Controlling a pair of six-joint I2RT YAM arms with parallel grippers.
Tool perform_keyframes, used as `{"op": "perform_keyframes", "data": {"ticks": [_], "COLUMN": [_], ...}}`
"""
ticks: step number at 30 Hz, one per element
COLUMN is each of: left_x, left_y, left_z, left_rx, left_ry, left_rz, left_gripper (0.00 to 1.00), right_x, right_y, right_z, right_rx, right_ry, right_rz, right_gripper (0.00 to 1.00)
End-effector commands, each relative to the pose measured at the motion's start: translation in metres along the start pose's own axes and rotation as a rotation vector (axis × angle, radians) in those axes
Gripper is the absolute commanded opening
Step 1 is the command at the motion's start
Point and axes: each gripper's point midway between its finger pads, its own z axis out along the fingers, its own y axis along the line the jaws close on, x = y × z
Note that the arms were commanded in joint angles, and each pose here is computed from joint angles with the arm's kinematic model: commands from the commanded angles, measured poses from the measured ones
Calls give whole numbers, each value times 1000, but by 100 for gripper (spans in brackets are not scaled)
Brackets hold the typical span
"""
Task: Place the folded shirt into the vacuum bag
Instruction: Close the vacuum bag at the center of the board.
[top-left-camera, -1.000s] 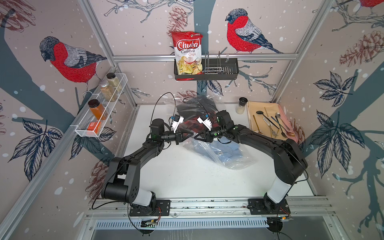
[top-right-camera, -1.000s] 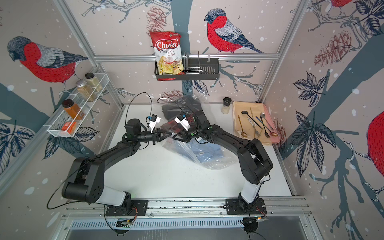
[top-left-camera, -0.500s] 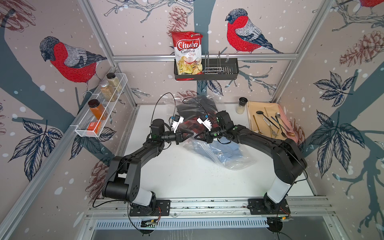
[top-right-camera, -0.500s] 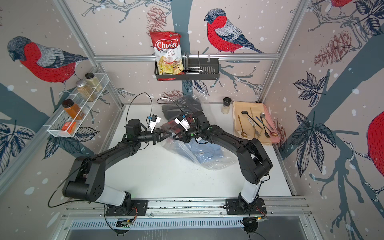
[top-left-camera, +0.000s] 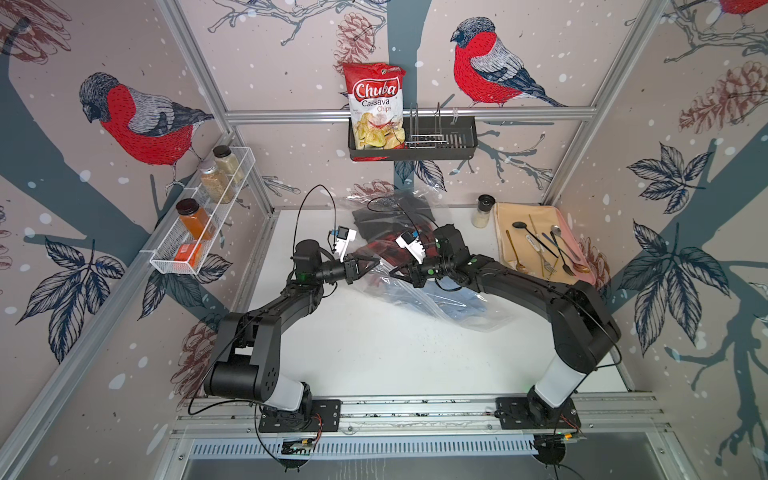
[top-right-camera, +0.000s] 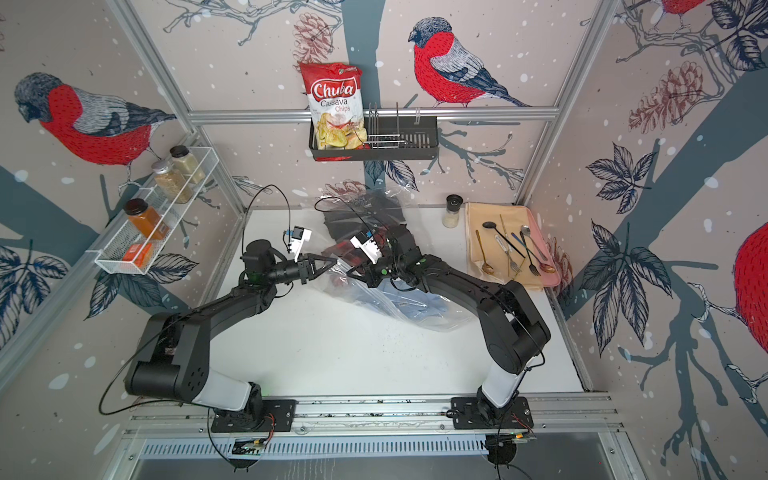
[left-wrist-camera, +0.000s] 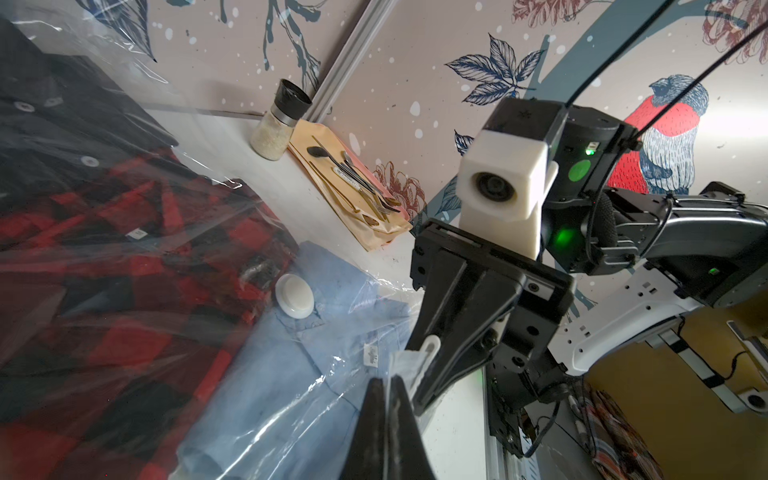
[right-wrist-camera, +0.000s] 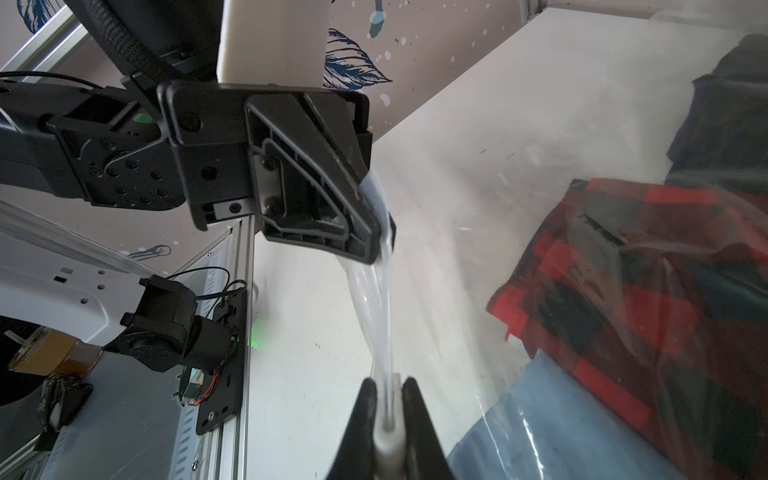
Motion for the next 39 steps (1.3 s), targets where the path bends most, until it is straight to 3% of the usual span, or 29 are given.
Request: {"op": "perform_keyframes", "data": {"ticks": [1,20,39], "left_x": [-36,-74,-107], "left_y": [13,34,69], "left_z": [-10,-44,-94], "left_rx": [-115,-256,-359], "left_ry": [-136,-251,-429], "left_rz": [70,38,-76], "left_gripper": [0,0,0], "right_x": [20,35,55], "right_y": [-5,-7,-2], "right_z": [-8,-32,-48], "right_rx": [43,167,254], "right_ry": [61,76,100], "right_rz": [41,72,104], "right_gripper": [0,0,0]}}
